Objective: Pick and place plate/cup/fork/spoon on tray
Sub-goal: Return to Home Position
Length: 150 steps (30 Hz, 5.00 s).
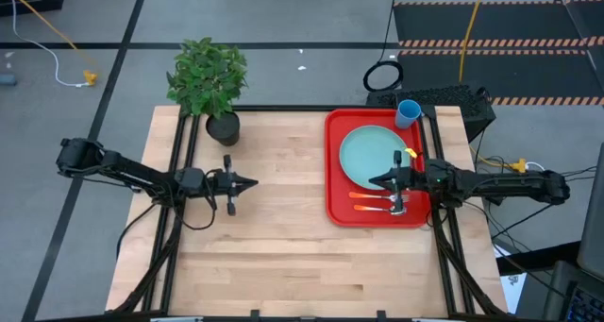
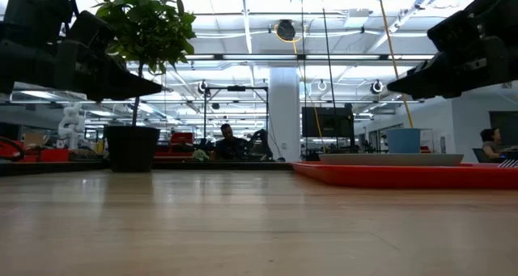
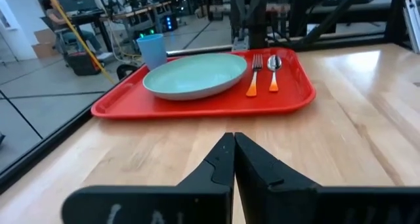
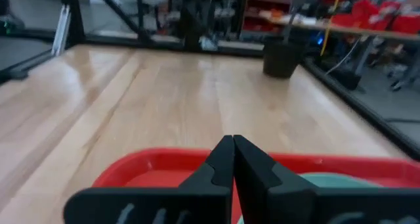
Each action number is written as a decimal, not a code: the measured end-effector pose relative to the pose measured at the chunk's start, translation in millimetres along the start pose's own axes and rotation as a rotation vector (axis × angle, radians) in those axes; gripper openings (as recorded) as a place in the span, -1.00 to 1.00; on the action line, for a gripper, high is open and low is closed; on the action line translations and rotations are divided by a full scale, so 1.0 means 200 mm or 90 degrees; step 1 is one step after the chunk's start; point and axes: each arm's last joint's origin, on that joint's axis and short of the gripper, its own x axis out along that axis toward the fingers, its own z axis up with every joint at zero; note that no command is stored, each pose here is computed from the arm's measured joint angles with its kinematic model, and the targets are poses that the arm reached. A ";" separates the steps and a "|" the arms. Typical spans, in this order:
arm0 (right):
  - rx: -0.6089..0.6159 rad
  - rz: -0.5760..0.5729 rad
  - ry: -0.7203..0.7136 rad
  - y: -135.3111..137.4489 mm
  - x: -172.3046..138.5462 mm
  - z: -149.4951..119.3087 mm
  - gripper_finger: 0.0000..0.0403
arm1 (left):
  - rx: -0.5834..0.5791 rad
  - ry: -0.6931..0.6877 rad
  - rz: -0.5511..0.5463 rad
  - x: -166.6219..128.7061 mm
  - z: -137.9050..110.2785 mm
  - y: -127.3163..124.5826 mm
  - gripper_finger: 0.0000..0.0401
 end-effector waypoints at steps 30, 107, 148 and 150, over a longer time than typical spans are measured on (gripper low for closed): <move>-0.033 0.041 -0.092 0.05 -0.12 0.04 -1.00 | 0.005 -0.032 0.034 -0.04 0.05 0.03 -0.96; -0.036 0.032 -0.163 0.04 -0.13 0.09 -1.00 | 0.044 -0.102 -0.053 -0.30 0.10 0.07 -0.77; -0.036 0.032 -0.163 0.04 -0.13 0.09 -1.00 | 0.044 -0.104 -0.055 -0.30 0.10 0.07 -0.77; -0.036 0.033 -0.163 0.04 -0.13 0.09 -1.00 | 0.044 -0.104 -0.054 -0.30 0.10 0.07 -0.77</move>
